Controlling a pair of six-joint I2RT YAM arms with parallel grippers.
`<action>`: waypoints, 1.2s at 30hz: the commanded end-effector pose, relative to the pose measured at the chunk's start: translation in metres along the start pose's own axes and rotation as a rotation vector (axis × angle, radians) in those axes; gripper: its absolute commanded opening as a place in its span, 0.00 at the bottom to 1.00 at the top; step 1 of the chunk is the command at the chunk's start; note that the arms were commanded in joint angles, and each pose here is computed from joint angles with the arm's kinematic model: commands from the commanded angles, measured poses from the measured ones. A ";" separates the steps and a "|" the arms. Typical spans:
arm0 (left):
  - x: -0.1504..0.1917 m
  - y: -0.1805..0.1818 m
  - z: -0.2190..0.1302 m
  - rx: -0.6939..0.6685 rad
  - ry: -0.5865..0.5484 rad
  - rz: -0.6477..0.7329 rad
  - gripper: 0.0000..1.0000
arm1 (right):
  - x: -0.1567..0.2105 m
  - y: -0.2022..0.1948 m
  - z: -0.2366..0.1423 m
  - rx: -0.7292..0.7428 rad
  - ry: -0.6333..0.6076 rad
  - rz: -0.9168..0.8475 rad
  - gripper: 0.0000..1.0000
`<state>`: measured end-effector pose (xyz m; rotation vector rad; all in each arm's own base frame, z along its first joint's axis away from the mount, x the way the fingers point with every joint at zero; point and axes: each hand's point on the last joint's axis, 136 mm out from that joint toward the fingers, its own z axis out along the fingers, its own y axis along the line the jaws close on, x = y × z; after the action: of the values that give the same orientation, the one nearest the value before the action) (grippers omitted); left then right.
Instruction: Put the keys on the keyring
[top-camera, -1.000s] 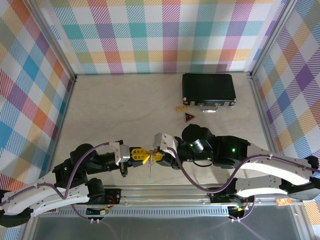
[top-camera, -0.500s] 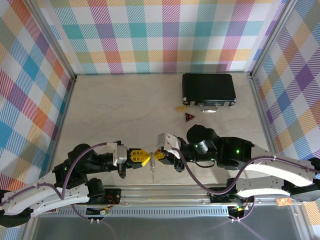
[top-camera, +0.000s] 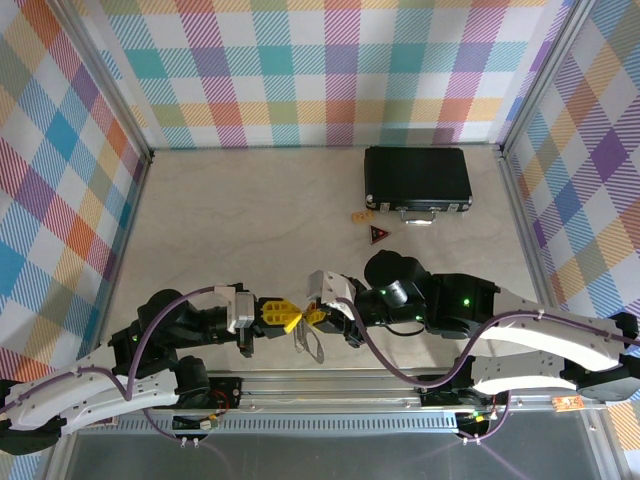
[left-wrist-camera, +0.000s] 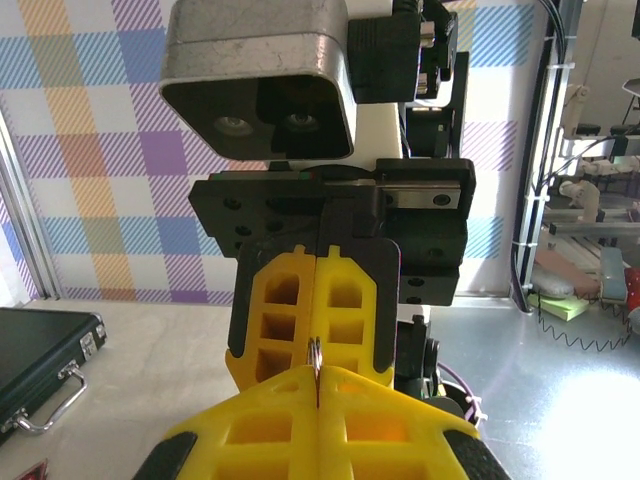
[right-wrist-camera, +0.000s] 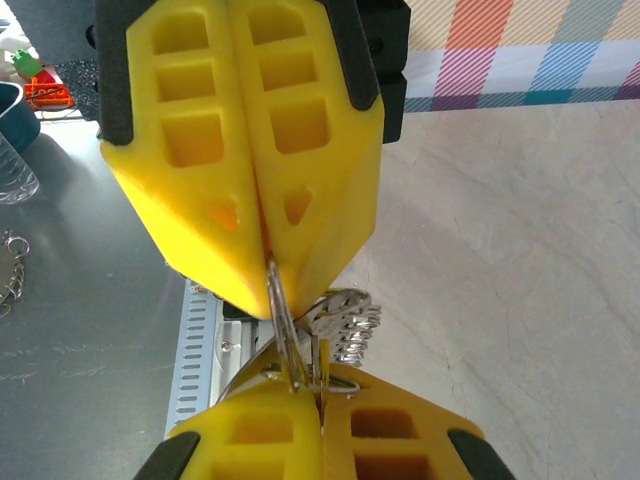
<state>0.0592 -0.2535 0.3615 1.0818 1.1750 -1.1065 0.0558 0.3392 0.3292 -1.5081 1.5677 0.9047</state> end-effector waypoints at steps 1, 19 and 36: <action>-0.017 -0.005 -0.001 0.025 -0.072 0.019 0.00 | -0.006 0.007 -0.002 -0.032 -0.015 0.006 0.01; -0.013 -0.003 -0.003 0.012 -0.057 0.021 0.00 | -0.021 0.007 -0.027 -0.006 -0.119 -0.011 0.41; -0.012 -0.006 -0.001 0.033 -0.054 0.012 0.00 | -0.027 0.012 -0.020 -0.042 -0.141 -0.030 0.23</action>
<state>0.0563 -0.2544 0.3606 1.0967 1.1692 -1.1193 0.0502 0.3286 0.3516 -1.4549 1.4815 0.9624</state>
